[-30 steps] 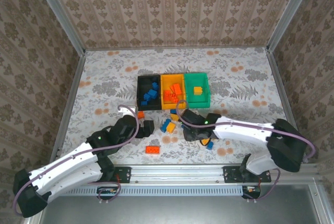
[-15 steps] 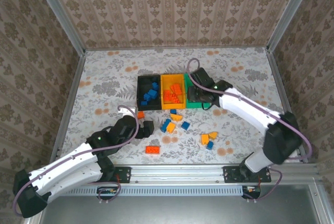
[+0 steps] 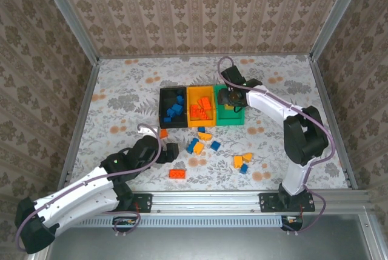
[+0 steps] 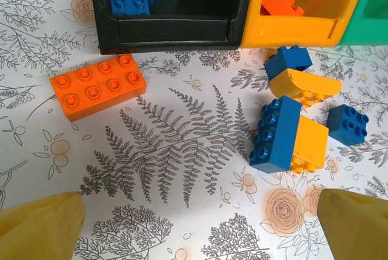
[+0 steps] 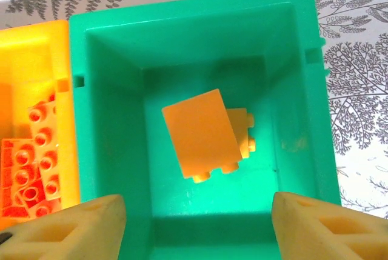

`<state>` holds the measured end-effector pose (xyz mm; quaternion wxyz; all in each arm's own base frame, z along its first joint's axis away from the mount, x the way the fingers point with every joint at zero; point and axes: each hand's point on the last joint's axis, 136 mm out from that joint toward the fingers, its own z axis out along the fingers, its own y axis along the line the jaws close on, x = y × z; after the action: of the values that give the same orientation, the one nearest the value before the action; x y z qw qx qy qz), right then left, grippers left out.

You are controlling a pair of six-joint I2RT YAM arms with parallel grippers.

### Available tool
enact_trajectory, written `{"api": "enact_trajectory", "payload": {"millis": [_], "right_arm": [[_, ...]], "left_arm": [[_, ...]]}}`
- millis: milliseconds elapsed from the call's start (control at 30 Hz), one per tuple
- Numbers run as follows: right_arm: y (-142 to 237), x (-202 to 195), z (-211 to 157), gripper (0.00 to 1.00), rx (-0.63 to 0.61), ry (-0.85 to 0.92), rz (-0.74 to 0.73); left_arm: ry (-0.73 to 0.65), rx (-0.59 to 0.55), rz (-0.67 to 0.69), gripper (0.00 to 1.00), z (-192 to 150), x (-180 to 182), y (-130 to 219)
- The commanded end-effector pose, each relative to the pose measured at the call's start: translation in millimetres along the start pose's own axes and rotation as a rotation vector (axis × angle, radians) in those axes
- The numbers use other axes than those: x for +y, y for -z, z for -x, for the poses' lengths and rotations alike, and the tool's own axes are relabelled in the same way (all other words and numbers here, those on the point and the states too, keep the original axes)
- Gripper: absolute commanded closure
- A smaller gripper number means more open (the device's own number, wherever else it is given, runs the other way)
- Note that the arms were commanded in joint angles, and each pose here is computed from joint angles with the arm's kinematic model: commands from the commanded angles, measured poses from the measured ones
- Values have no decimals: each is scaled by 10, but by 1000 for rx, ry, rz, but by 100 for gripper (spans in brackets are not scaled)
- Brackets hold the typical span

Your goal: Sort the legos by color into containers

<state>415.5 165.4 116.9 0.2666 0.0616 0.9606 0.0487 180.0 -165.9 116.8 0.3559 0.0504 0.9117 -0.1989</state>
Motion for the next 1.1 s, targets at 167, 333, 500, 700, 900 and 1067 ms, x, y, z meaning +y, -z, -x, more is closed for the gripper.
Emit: {"api": "enact_trajectory", "payload": {"millis": [167, 333, 500, 700, 900, 1067], "right_arm": [[437, -414, -984, 32, 141, -85, 8], [498, -751, -1726, 31, 284, -123, -29], [538, -786, -2050, 31, 345, -223, -1], [524, -846, -2235, 33, 393, -267, -32], [470, -898, -2484, 38, 468, -274, -58], [441, -935, -2508, 49, 477, -268, -86]], "left_arm": [[35, -5, -15, 0, -2, 1, -8], [47, -4, -13, 0, -44, 34, -76], [62, 11, -15, 0, -98, 67, -132], [65, 14, -13, 0, -123, 104, -127], [81, 3, -15, 0, -140, 153, -117], [91, 3, -18, 0, -149, 174, -116]]}}
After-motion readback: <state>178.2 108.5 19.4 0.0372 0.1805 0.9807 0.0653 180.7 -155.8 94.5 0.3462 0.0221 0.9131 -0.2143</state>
